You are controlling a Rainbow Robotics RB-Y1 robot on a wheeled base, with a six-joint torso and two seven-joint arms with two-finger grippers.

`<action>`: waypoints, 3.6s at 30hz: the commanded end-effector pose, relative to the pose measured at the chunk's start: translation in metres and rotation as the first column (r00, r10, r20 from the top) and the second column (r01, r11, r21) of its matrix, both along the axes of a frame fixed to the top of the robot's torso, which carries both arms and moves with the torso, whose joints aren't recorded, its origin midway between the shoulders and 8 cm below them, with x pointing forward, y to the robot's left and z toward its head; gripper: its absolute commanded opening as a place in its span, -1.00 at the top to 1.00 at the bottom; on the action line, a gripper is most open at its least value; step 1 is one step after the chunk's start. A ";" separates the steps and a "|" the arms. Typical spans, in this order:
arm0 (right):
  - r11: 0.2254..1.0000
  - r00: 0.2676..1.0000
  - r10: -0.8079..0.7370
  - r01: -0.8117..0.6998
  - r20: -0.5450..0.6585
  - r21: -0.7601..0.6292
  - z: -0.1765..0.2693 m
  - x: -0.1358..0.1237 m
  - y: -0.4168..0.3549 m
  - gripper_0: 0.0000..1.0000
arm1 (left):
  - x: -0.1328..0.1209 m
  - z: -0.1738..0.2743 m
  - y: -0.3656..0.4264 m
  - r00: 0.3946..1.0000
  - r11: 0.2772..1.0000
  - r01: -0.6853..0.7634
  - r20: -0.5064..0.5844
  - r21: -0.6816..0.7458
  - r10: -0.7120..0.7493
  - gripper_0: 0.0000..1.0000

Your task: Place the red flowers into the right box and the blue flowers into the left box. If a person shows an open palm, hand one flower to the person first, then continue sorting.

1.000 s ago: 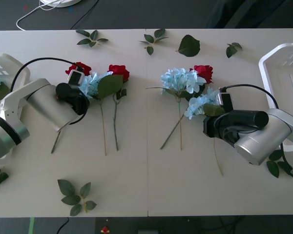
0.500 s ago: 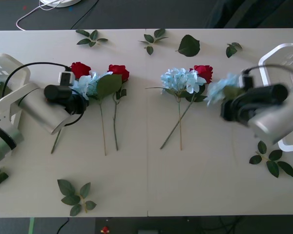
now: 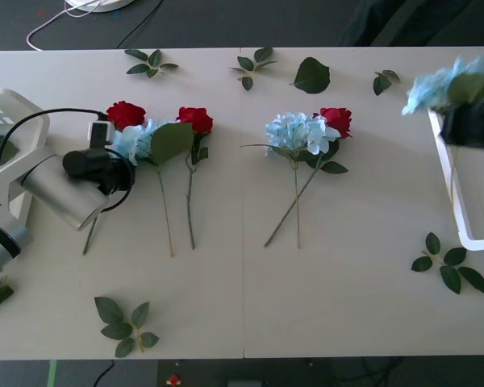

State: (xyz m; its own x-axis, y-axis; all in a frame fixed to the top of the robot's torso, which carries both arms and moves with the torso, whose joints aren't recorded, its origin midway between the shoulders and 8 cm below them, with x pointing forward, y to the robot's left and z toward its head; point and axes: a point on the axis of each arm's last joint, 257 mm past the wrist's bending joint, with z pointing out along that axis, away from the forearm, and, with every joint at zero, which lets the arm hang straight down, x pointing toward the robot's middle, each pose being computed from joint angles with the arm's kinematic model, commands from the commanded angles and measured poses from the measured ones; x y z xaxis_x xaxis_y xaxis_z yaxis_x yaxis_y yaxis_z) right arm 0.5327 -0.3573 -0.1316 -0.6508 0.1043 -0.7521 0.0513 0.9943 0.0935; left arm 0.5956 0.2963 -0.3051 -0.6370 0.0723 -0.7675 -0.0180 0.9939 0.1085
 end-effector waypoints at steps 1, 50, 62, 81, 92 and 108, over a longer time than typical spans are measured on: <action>0.988 0.976 0.149 -0.152 0.161 0.006 0.061 -0.001 0.012 1.00 | -0.002 -0.003 0.004 1.000 1.000 -0.006 0.012 0.015 0.006 1.00; 0.487 0.395 0.614 -0.871 0.683 0.066 0.133 -0.108 0.202 1.00 | -0.086 0.374 -0.166 0.802 0.713 0.561 0.490 -0.420 -0.342 1.00; 0.735 0.378 0.486 -0.664 0.788 -0.135 0.232 -0.032 0.159 1.00 | -0.121 0.416 -0.230 0.618 0.509 0.769 0.657 -0.388 -0.432 1.00; 0.873 0.430 0.384 -0.457 0.817 -0.170 0.258 0.088 0.157 1.00 | -0.130 0.420 -0.265 0.549 0.457 0.819 0.707 -0.348 -0.446 1.00; 0.882 0.439 0.380 -0.437 0.814 -0.176 0.256 0.099 0.156 1.00 | -0.134 0.423 -0.266 0.545 0.437 0.825 0.708 -0.358 -0.449 1.00; 0.882 0.448 0.357 -0.451 0.820 -0.138 0.255 0.099 0.158 -1.00 | -0.134 0.423 -0.266 0.545 0.437 0.825 0.708 -0.358 -0.449 1.00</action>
State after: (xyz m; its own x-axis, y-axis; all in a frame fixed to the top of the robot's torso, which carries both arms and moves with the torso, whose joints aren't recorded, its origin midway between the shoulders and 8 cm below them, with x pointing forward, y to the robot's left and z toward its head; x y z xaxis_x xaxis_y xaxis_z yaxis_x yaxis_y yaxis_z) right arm 0.6332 -0.2107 0.0941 0.1891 0.0866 -0.9781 -0.4896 0.8718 -0.0175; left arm 0.4774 0.0400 0.0898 -0.2336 -0.2754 -0.9325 0.7538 0.5545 -0.3525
